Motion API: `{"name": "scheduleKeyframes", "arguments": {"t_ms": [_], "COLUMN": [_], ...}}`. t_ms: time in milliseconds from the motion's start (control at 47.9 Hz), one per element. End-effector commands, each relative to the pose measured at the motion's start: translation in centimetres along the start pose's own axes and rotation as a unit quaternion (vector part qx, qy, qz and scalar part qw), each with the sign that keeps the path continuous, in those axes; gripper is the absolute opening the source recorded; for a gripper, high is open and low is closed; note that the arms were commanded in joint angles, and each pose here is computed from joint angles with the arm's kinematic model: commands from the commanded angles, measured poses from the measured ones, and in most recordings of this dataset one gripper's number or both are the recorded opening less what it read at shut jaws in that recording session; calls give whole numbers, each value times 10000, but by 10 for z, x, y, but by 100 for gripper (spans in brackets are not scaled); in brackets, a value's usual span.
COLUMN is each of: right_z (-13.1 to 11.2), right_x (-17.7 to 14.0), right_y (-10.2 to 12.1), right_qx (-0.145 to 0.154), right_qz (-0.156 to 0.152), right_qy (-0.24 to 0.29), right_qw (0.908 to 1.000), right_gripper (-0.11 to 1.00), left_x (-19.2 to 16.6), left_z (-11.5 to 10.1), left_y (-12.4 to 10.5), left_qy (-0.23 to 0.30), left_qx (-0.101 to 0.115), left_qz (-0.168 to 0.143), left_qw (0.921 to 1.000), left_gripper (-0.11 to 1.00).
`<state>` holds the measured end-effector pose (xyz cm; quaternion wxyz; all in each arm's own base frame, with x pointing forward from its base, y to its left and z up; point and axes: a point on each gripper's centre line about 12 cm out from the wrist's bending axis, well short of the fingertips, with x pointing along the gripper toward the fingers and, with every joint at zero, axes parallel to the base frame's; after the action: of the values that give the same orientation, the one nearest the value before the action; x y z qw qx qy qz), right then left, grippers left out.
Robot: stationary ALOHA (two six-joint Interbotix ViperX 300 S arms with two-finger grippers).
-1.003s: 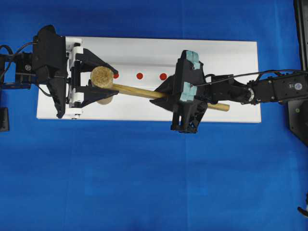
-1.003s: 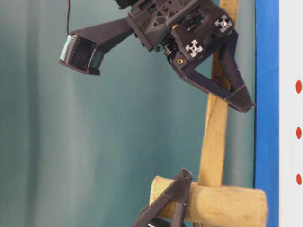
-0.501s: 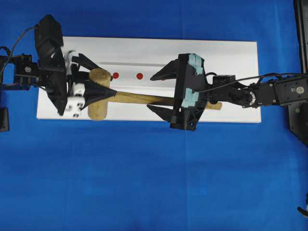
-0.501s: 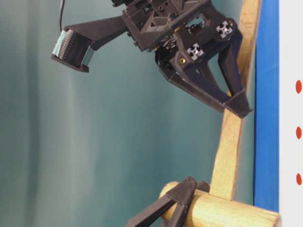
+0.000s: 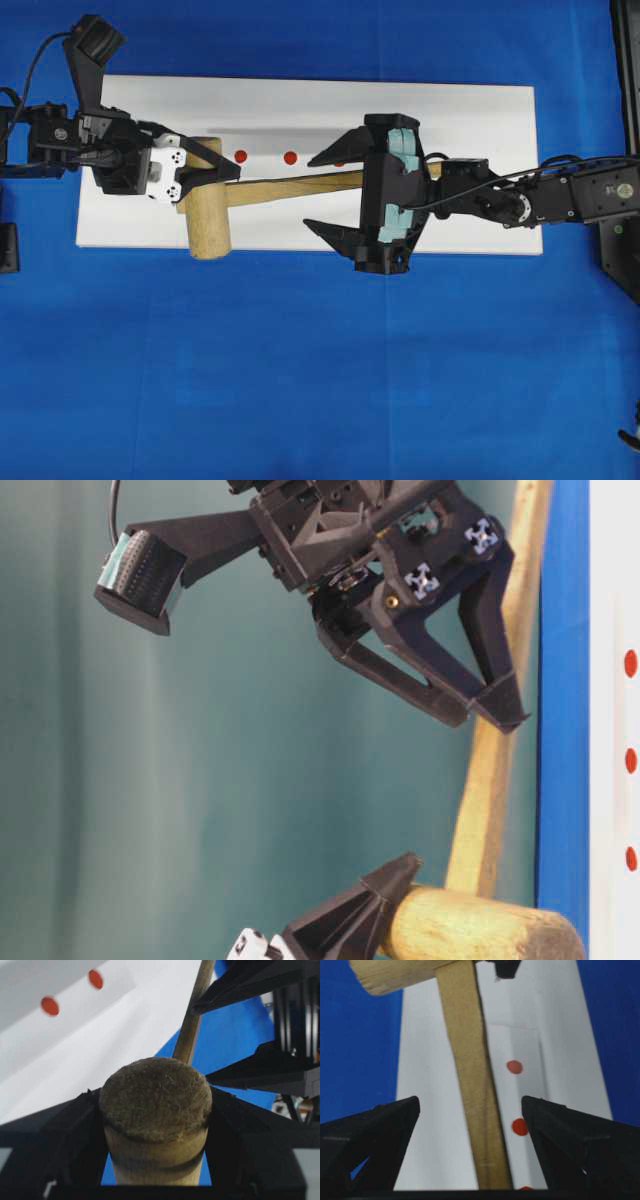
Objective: Hit the mark with a hammer.
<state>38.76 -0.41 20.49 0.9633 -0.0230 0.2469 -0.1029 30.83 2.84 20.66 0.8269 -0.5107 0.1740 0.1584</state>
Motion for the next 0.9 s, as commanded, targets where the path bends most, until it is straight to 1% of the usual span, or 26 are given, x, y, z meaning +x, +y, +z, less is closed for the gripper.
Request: {"name": "scheduleKeyframes", "arguments": {"t_ms": [0, 251, 334, 397, 543, 606, 647, 731, 877], "right_z": [14, 3, 2, 1, -2, -2, -3, -3, -4], "right_x": [-1, 14, 18, 19, 20, 20, 20, 20, 20], "right_y": [0, 2, 3, 2, 1, 3, 4, 5, 5], "right_qx": [-16, -211, -243, -236, -236, -231, -220, -226, -219], "right_qz": [-50, -137, -138, -137, -47, 33, 83, 149, 162], "right_qy": [-200, -19, 13, 38, 100, 132, 156, 177, 184], "right_qw": [9998, 9997, 9996, 9996, 9997, 9996, 9996, 9995, 9995], "right_gripper": [89, 88, 84, 71, 27, 13, 10, 10, 10], "left_x": [-3, -1, -1, -2, -2, -2, -2, -1, -1], "left_z": [4, -1, -1, -1, -4, -5, -6, -8, -9], "left_y": [-13, -19, -19, -19, -24, -26, -26, -28, -28], "left_qy": [-60, 11, 18, 23, 52, 70, 81, 102, 120], "left_qx": [-15, 23, 34, 53, 127, 163, 169, 197, 207], "left_qz": [-194, -265, -269, -272, -349, -377, -383, -403, -413], "left_qw": [9998, 9996, 9996, 9996, 9993, 9991, 9991, 9989, 9989], "left_gripper": [45, 45, 45, 45, 45, 45, 45, 45, 45]}}
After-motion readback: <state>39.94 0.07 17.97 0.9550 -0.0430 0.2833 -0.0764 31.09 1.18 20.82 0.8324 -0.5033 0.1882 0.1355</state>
